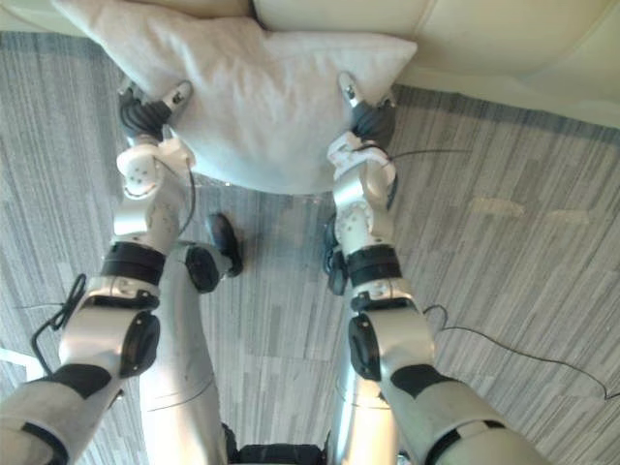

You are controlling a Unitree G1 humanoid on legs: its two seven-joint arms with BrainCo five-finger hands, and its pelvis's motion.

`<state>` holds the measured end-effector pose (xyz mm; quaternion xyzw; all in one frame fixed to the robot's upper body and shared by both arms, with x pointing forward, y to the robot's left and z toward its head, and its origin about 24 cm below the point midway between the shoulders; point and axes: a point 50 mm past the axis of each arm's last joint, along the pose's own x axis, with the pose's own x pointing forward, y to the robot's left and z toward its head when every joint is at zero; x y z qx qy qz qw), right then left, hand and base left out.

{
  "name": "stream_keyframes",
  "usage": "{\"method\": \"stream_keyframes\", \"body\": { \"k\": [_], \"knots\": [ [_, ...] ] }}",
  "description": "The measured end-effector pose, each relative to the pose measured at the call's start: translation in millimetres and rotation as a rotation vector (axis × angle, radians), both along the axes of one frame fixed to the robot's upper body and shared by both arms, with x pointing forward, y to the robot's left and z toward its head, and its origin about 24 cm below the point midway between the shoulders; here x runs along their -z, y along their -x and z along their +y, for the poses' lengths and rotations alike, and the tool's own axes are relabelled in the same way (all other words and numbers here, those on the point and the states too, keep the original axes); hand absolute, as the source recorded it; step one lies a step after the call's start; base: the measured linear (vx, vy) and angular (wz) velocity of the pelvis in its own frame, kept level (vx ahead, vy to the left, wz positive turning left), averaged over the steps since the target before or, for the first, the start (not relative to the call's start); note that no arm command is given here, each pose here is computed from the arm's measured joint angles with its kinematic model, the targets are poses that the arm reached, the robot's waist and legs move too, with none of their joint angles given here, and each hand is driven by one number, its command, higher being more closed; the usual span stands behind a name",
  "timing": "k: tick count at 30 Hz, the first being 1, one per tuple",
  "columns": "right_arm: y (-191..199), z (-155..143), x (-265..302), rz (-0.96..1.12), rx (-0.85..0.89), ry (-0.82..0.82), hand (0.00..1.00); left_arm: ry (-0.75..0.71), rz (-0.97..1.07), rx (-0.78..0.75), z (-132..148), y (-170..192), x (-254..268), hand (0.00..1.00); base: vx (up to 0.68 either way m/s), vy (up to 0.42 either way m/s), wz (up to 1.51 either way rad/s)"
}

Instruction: Pick up cushions and gather them together orderly.

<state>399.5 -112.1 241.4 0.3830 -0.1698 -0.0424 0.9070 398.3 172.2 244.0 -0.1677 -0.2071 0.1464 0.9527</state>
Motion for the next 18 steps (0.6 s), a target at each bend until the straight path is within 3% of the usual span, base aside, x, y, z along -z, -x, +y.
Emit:
{"method": "stream_keyframes", "body": {
  "k": [10,18],
  "knots": [
    [28.5,-16.7,58.2,0.016,0.053,0.007,1.0,0.028,-0.015,0.109,-32.4,26.2,43.6,1.0,-0.01,0.01,-0.01],
    [109.5,-48.5,112.9,-0.001,0.234,0.165,1.0,0.066,0.012,0.224,-64.8,86.9,110.0,1.0,0.09,-0.02,0.01]
  ]
}}
